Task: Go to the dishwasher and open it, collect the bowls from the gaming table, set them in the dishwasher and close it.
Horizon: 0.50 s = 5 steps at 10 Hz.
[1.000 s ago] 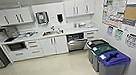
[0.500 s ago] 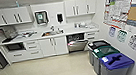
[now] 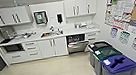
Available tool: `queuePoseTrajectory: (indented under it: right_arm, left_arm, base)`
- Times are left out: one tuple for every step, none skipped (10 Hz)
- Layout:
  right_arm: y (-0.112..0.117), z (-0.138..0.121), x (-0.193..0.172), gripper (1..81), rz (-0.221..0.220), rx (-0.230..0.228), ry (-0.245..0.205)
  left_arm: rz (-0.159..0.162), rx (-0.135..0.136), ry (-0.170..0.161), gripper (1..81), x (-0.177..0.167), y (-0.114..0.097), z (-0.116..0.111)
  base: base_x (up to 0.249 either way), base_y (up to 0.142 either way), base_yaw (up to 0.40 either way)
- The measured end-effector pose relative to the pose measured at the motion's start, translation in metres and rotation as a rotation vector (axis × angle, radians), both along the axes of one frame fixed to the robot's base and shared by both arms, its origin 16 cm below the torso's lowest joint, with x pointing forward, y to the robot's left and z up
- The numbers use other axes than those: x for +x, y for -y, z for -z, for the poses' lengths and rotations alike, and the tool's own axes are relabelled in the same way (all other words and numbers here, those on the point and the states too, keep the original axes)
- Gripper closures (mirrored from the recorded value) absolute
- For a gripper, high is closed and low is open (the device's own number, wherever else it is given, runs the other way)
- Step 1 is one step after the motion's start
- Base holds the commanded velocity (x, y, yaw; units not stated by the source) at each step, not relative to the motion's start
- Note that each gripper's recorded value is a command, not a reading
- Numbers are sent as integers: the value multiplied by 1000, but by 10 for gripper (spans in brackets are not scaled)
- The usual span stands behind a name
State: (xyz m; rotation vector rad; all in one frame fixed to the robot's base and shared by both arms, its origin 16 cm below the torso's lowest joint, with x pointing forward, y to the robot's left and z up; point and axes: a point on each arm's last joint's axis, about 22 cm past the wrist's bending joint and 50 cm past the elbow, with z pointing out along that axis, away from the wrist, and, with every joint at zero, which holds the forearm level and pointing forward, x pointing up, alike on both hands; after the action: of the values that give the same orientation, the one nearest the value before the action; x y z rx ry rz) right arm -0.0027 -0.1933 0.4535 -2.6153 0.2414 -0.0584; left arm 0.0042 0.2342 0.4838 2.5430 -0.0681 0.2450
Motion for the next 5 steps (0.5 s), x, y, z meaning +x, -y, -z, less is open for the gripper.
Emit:
queuePoseTrajectory:
  right_arm:
    - [-1,0,0,811,0,0,-1]
    - [-1,0,0,811,0,1,-1]
    - [-1,0,1,811,0,0,-1]
    - [-1,0,3,811,0,1,2]
    - [0,0,1,811,-1,-2,0]
  left_arm:
    - [0,0,0,811,0,0,0]
    - [0,0,0,811,0,0,0]
    - [0,0,3,811,3,0,0]
    - [-1,0,5,811,5,0,0]
    - [-1,-1,5,811,4,1,0]
  base:
    - [143,0,0]
    - [143,0,0]
    - [143,0,0]
    - [143,0,0]
    - [143,0,0]
